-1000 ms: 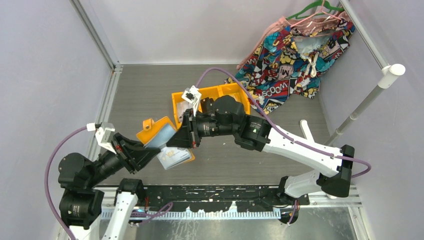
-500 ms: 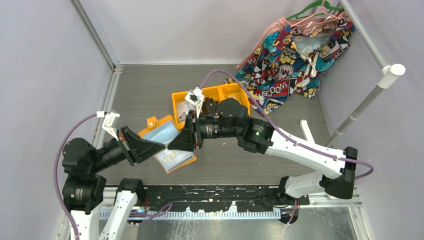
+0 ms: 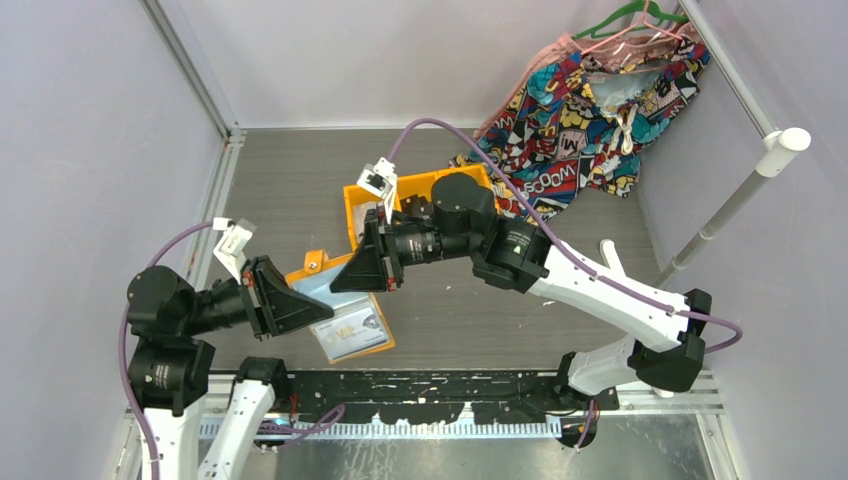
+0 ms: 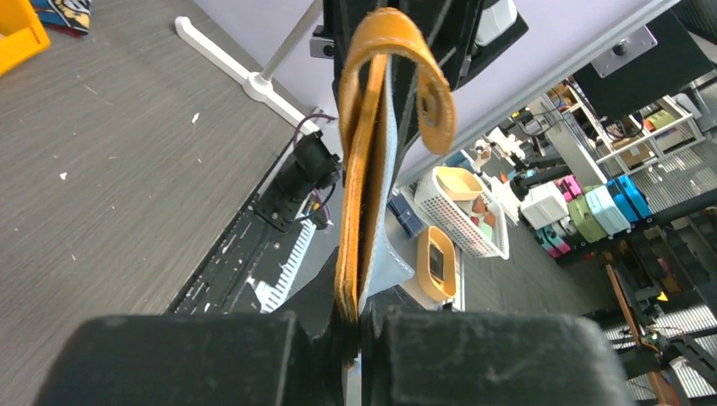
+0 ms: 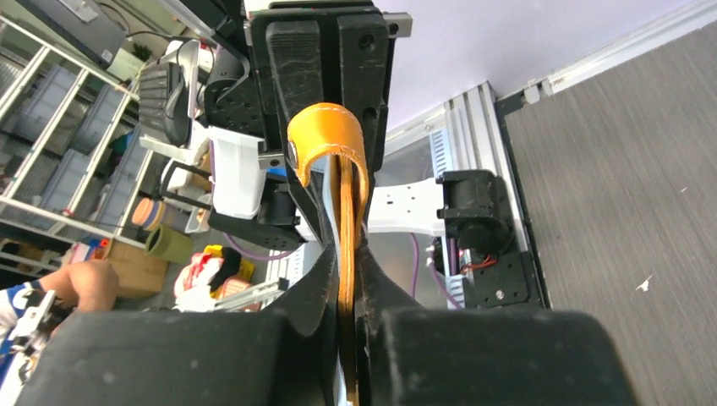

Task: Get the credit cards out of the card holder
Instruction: Remove the credit card from the card holder.

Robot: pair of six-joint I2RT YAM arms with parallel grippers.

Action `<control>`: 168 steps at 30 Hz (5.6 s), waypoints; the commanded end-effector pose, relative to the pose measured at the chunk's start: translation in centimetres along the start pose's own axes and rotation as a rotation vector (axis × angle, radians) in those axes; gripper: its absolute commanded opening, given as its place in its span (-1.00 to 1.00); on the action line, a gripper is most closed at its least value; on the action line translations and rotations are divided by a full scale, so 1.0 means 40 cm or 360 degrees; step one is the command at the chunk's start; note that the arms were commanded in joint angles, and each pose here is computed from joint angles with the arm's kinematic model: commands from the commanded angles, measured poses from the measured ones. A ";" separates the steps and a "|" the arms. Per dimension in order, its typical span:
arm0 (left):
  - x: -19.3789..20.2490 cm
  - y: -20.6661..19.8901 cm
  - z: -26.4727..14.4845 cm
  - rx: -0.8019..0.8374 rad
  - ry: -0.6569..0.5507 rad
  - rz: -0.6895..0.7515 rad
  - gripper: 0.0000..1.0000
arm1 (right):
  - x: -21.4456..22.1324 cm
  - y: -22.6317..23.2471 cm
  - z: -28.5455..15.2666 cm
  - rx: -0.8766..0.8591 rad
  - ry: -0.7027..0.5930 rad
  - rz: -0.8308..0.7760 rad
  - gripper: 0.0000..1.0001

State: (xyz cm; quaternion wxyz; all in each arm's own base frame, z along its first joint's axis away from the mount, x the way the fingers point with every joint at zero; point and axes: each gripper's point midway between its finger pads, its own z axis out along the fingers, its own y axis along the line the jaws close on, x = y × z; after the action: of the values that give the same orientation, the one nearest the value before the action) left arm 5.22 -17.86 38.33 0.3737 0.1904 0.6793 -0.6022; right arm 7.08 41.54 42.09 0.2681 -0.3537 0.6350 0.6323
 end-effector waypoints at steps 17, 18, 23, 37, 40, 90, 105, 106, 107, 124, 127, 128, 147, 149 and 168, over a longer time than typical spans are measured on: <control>-0.008 -0.011 -0.009 -0.0063 -0.0175 -0.0028 0.07 | -0.215 0.074 -0.033 -0.0130 -0.0670 0.0037 -0.98; -0.010 -0.015 -0.009 -0.0058 -0.0176 -0.0038 0.06 | -0.222 0.074 -0.037 -0.0128 -0.0698 0.0054 -0.98; -0.009 -0.013 -0.009 -0.0054 -0.0200 -0.0047 -0.09 | -0.239 0.054 -0.071 -0.0070 -0.0864 0.0083 -0.98; -0.087 0.158 -0.034 -0.0618 -0.0496 -0.0119 -0.78 | -0.169 -0.041 -0.097 0.0171 -0.0971 0.0072 -0.90; -0.068 0.181 -0.023 -0.0653 -0.0288 -0.0114 -0.81 | -0.137 -0.075 -0.089 0.0288 -0.0855 -0.0008 -0.26; -0.102 0.477 -0.253 -0.1620 0.1429 0.0751 -1.00 | -0.036 -0.421 0.011 0.0840 -0.0612 -0.0439 0.99; -0.044 0.316 -0.164 -0.1067 0.1294 0.0586 -1.00 | -0.015 -0.435 0.084 0.0931 -0.0672 -0.0521 0.99; -0.041 0.306 -0.162 -0.1049 0.1288 0.0572 -1.00 | -0.019 -0.438 0.074 0.0952 -0.0689 -0.0526 0.99; -0.040 0.298 -0.161 -0.1031 0.1275 0.0579 -1.00 | -0.023 -0.437 0.064 0.0957 -0.0699 -0.0532 0.99; -0.002 0.205 -0.123 -0.0711 0.1164 0.0632 -1.00 | -0.072 -0.330 -0.045 0.0594 -0.0430 -0.0615 0.99; 0.000 0.196 -0.121 -0.0684 0.1152 0.0644 -1.00 | -0.061 -0.300 -0.028 0.0474 -0.0361 -0.0623 0.99; 0.001 0.194 -0.121 -0.0679 0.1150 0.0645 -1.00 | -0.053 -0.282 -0.021 0.0405 -0.0338 -0.0624 0.99; 0.006 0.160 -0.123 -0.0606 0.1100 0.0721 -0.90 | -0.097 -0.178 -0.019 0.0133 -0.0349 -0.0441 -0.60; 0.008 0.150 -0.119 -0.0568 0.1084 0.0732 -0.73 | -0.110 -0.170 -0.032 0.0139 -0.0384 -0.0420 -0.75; -0.100 0.092 -0.007 -0.0489 0.0336 0.0639 -0.69 | -0.126 -0.030 -0.120 -0.0169 -0.0696 -0.0183 -0.98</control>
State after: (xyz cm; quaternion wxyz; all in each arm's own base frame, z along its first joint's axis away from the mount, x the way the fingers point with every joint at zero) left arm 8.47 -14.96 36.17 0.3821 0.3825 0.7626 -0.3552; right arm 12.90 39.01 40.34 0.3835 -0.2761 0.5771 0.6661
